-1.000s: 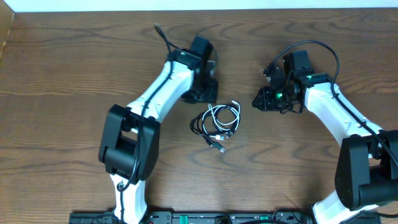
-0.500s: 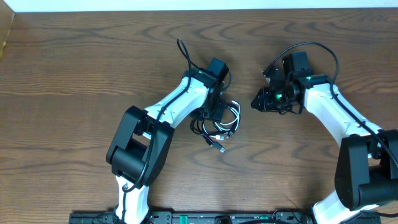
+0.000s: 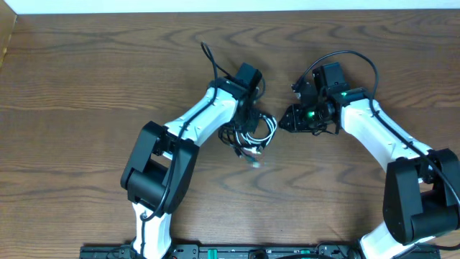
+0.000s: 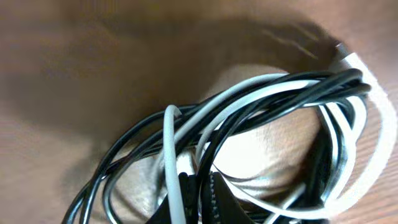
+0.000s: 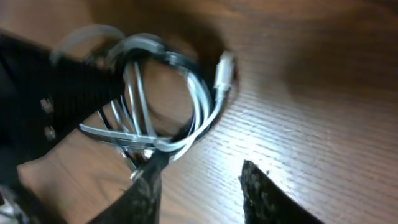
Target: Untangle cables
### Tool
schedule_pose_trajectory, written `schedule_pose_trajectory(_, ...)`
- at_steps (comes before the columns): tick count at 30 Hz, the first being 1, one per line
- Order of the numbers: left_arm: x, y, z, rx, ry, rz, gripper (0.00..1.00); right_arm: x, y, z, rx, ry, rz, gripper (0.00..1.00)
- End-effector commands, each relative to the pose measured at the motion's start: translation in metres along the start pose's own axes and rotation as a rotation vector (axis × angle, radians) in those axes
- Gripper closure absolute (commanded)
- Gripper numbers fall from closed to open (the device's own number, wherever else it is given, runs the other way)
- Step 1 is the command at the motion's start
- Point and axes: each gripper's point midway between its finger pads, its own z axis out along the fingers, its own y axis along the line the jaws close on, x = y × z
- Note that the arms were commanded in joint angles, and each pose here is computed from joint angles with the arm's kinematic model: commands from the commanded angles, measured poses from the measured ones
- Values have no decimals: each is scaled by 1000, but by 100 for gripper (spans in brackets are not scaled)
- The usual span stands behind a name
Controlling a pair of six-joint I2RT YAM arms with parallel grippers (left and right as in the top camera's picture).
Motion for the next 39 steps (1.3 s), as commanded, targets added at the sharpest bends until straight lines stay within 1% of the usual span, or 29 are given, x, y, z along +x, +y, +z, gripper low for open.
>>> schedule_pose_trajectory(1, -25, -12, -34, 116, -94, 53, 93, 7, 6, 6, -30, 27, 6, 57)
schedule_pose_trajectory(3, -28, -24, -45, 235, -109, 82, 93, 6, 6, 6, -30, 26, 29, 55)
schedule_pose_trajectory(6, -30, -35, -56, 391, -112, 92, 92, 3, 8, 6, -34, 13, 66, 55)
schedule_pose_trajectory(11, -28, -52, -83, 663, -145, 203, 93, -9, 11, 6, -42, -32, 53, 55)
schedule_pose_trajectory(16, -20, -65, -100, 809, -163, 290, 92, -17, 13, 6, -52, -65, 34, 51)
schedule_pose_trajectory(19, -16, -70, -97, 814, -152, 307, 93, -17, 13, 5, -52, -65, 34, 49)
schedule_pose_trajectory(21, -15, -66, -88, 757, -144, 311, 92, -18, 11, 5, -51, -68, 38, 49)
schedule_pose_trajectory(23, -18, -53, -76, 650, -130, 280, 92, -19, 8, 3, -49, -70, 54, 49)
schedule_pose_trajectory(24, -20, -45, -70, 587, -124, 250, 92, -19, 7, 3, -48, -72, 63, 50)
schedule_pose_trajectory(27, -30, -13, -53, 377, -121, 128, 92, -22, 2, 0, -45, -82, 80, 59)
schedule_pose_trajectory(29, -34, 9, -47, 249, -121, 35, 92, -25, -2, -1, -35, -95, 82, 62)
schedule_pose_trajectory(31, -32, 30, -42, 133, -108, -62, 92, -28, -8, -2, -1, -111, 82, 68)
schedule_pose_trajectory(32, -29, 38, -41, 87, -96, -101, 92, -30, -11, -2, 16, -119, 81, 73)
schedule_pose_trajectory(33, -24, 44, -40, 52, -81, -130, 92, -30, -14, 0, 30, -122, 82, 76)
schedule_pose_trajectory(35, -15, 53, -39, 0, -46, -174, 84, -30, -15, 1, 36, -120, 83, 79)
schedule_pose_trajectory(36, -9, 57, -39, -25, -27, -195, 83, -29, -16, 3, 37, -117, 85, 79)
schedule_pose_trajectory(37, -4, 62, -39, -55, -11, -219, 79, -28, -17, 4, 38, -113, 87, 80)
schedule_pose_trajectory(39, 5, 74, -40, -127, 15, -265, 77, -26, -20, 8, 42, -102, 93, 80)
